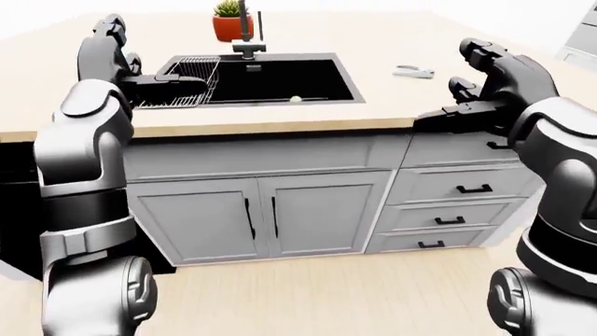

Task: Turn the sink spout to the right.

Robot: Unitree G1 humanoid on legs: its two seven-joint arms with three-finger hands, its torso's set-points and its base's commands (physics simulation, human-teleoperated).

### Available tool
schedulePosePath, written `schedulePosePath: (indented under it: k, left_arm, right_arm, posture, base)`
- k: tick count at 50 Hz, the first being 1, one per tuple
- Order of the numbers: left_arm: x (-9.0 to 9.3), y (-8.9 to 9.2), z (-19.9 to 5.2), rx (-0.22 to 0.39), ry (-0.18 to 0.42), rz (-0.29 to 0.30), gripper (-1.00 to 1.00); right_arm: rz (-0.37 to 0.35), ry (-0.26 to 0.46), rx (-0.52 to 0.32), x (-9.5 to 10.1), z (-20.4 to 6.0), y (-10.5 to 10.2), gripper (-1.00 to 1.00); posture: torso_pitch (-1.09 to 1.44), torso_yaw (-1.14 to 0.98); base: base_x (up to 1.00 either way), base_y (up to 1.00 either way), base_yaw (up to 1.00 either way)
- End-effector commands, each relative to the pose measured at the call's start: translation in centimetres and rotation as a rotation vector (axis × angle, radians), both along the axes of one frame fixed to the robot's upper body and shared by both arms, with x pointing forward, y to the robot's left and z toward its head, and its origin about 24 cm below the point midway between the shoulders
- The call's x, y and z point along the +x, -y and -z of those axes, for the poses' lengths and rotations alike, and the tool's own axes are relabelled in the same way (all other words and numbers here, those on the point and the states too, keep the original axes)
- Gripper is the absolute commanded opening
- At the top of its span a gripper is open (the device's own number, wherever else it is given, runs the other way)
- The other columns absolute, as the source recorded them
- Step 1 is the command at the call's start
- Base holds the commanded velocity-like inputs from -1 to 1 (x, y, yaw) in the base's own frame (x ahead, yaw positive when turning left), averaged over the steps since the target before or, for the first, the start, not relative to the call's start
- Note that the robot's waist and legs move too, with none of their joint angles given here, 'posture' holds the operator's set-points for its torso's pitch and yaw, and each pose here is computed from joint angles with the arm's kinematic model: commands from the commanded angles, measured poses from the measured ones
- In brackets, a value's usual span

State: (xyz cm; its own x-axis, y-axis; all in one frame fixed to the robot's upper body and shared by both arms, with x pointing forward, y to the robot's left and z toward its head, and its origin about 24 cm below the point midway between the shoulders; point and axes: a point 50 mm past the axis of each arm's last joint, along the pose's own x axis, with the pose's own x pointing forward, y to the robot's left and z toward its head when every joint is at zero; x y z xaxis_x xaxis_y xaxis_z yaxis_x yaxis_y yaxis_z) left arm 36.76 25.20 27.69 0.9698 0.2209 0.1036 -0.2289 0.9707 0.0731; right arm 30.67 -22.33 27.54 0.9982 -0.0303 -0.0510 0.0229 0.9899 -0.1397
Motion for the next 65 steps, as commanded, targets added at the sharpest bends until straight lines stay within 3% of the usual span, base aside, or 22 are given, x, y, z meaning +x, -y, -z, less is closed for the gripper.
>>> schedulePosePath:
  k: [1, 65]
  left_arm:
    - [-0.5, 0.0, -2.1, 0.014, 0.082, 0.001, 1.00]
    - [-1.1, -1.0, -3.6, -0.001, 0.101, -0.021, 1.00]
  right_arm:
    - [-0.004, 0.068, -0.015, -0.3, -1.4, -0.2, 1.00]
    - [-0.002, 0.065, -0.027, -0.2, -1.9, -0.3, 1.00]
  posture:
    - [0.00, 0.00]
    - [0.00, 0.00]
  base:
    - [0.14, 0.00, 0.00]
    - [0.14, 0.00, 0.00]
